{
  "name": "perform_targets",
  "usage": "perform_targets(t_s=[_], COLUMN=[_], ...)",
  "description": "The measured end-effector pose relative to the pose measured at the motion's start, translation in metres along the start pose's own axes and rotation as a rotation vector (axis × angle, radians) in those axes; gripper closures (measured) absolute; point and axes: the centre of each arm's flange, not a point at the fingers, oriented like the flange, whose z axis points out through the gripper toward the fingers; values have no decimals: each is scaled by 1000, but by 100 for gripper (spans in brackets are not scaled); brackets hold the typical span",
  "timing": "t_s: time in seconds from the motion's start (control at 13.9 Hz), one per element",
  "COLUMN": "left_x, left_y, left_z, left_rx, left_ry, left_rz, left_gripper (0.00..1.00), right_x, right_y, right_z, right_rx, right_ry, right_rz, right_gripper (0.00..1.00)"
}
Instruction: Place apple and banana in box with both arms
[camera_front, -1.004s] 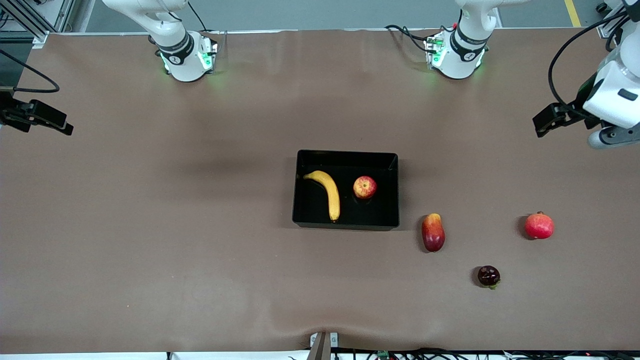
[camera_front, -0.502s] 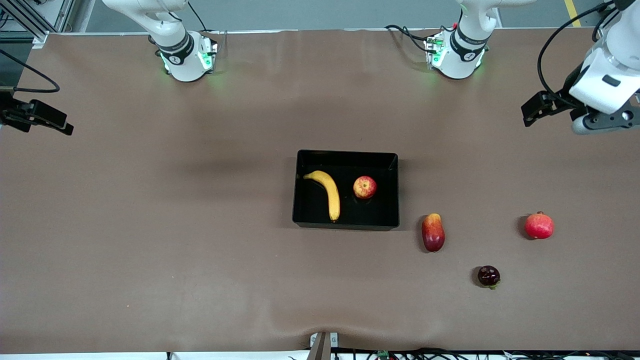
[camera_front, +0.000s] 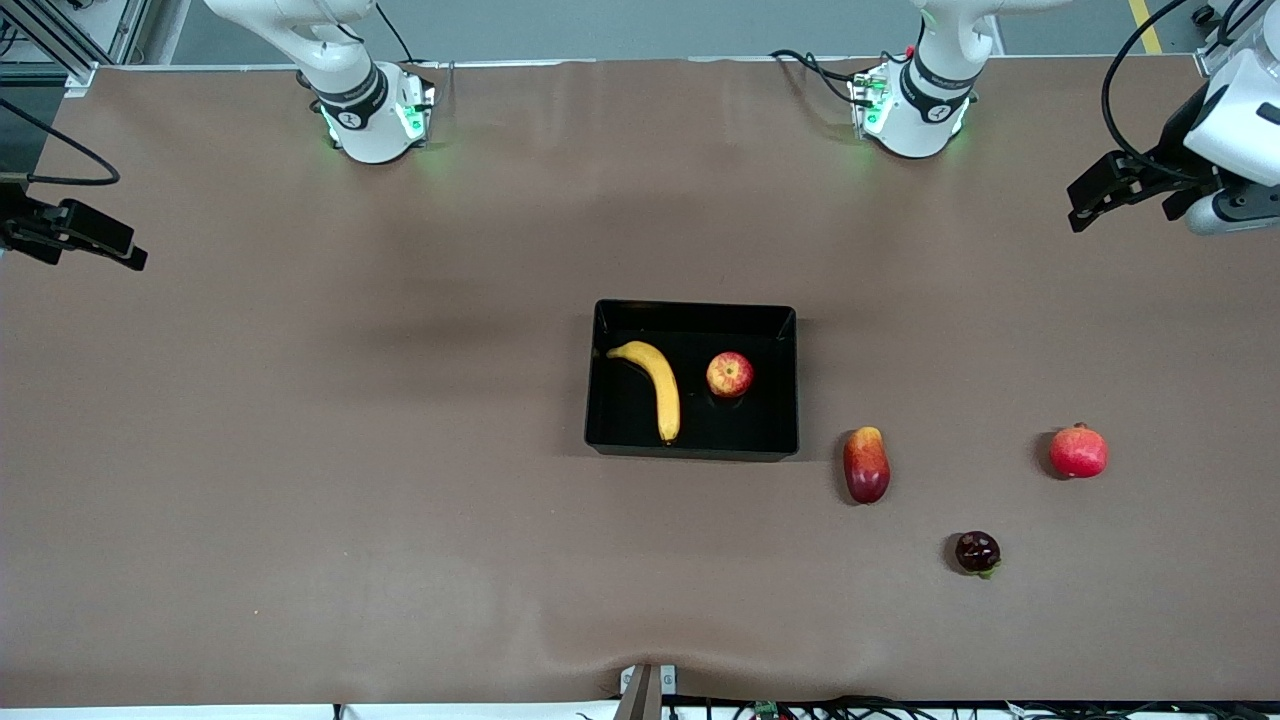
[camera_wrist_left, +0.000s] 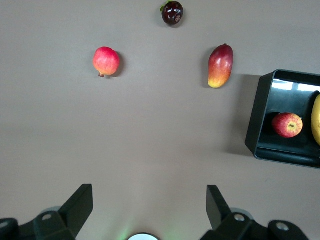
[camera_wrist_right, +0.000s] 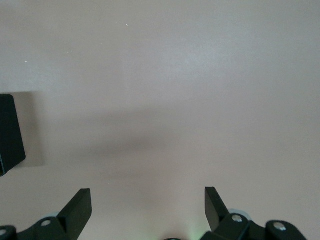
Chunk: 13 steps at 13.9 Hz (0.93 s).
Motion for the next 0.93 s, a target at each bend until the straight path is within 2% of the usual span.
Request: perform_targets(t_s=[0.93], left_x=[1], left_y=[5], left_z=[11], left_rx=[-8], left_ry=[-46], left_rz=[19], left_gripper=[0], right_x=[0], right_y=[2], right_z=[0], right_rx=[0], right_ry=[0], right_rz=[3], right_gripper=[0])
